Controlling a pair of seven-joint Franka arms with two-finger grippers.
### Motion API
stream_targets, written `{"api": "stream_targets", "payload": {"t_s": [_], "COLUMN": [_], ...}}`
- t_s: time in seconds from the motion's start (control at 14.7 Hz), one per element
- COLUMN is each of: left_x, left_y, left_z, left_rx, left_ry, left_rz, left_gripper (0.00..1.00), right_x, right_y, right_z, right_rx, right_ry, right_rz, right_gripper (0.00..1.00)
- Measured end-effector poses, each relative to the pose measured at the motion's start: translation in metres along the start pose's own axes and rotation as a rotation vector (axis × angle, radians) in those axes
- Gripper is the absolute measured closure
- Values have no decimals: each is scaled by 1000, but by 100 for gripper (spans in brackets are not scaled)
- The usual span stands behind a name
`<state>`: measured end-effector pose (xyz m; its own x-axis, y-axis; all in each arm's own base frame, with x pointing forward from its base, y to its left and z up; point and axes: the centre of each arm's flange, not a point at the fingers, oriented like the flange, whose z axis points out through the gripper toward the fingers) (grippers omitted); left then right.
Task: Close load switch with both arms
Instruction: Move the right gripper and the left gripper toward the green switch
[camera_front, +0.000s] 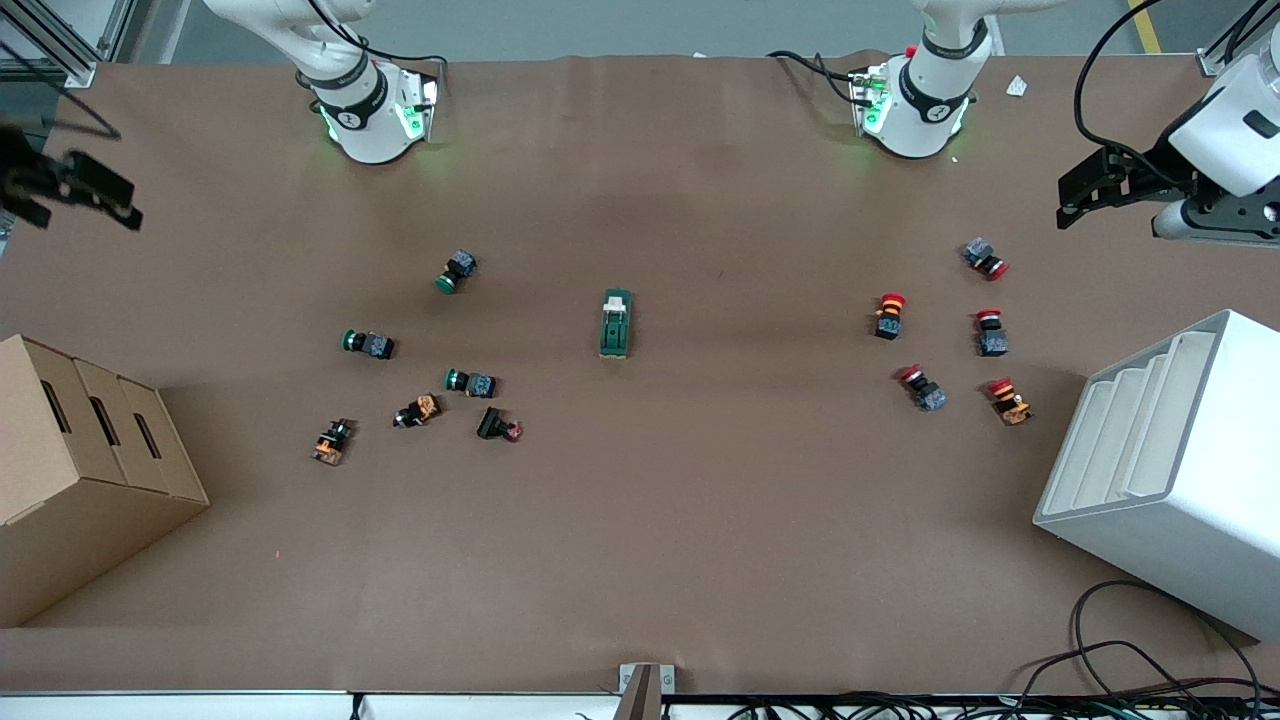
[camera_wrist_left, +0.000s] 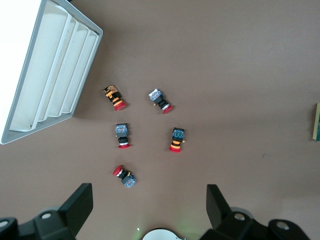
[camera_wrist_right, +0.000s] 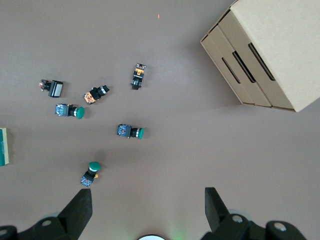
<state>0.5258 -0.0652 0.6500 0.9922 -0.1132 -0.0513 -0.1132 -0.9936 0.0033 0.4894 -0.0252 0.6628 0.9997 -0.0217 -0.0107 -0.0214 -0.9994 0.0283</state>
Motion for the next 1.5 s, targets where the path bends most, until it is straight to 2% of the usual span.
{"api": "stream_targets", "payload": {"t_s": [0.2, 0.55, 0.82, 1.09, 1.5], "left_x": [0, 1, -10, -16, -31], "left_y": [-2, 16, 84, 137, 240], "left_z": [0, -5, 7, 36, 72], "left_rx": [0, -5, -18, -99, -99], "left_ry": [1, 8, -68, -121, -62], "left_rz": [-3, 32, 145, 206, 46], "left_gripper": [0, 0, 0, 0, 0], "right_x": [-12, 2, 22, 36, 58], "right_y": [0, -1, -5, -47, -164], "right_z": [-5, -7, 1, 19, 74], "right_rx": [1, -1, -3, -8, -37], "right_ry": [21, 46, 33, 5, -54], "right_rz": [0, -3, 16, 174, 471], "right_gripper": [0, 0, 0, 0, 0]}}
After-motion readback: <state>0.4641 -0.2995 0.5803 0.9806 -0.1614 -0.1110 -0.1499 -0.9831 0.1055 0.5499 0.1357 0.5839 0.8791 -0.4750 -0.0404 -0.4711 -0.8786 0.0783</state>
